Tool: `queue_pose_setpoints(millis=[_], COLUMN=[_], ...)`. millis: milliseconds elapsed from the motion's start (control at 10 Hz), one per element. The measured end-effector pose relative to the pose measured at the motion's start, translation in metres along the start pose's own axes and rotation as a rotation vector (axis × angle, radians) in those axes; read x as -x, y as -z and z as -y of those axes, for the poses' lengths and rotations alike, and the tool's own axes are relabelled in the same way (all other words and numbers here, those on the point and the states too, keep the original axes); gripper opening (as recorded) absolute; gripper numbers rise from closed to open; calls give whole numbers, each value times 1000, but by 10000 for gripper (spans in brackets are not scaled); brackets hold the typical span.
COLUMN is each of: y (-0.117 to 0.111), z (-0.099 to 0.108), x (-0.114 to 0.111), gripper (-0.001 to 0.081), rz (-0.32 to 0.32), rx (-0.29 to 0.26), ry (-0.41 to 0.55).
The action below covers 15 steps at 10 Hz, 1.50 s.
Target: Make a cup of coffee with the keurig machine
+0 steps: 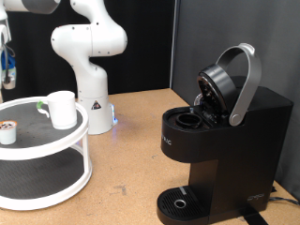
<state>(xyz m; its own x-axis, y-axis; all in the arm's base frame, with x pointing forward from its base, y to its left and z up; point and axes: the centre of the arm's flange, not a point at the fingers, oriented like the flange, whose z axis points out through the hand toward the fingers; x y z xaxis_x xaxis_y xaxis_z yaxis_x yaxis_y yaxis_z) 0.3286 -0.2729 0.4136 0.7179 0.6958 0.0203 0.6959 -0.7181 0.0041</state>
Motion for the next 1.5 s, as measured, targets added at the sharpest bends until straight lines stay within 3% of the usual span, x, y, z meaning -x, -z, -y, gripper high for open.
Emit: queue_pose_setpoints(millis=[200, 800, 1500], y=[-12, -39, -63], z=[4, 1, 2], x=[-5, -7, -1], gripper=[800, 800, 800], rz=[9, 33, 28], rx=[-14, 57, 65], ry=[2, 14, 2])
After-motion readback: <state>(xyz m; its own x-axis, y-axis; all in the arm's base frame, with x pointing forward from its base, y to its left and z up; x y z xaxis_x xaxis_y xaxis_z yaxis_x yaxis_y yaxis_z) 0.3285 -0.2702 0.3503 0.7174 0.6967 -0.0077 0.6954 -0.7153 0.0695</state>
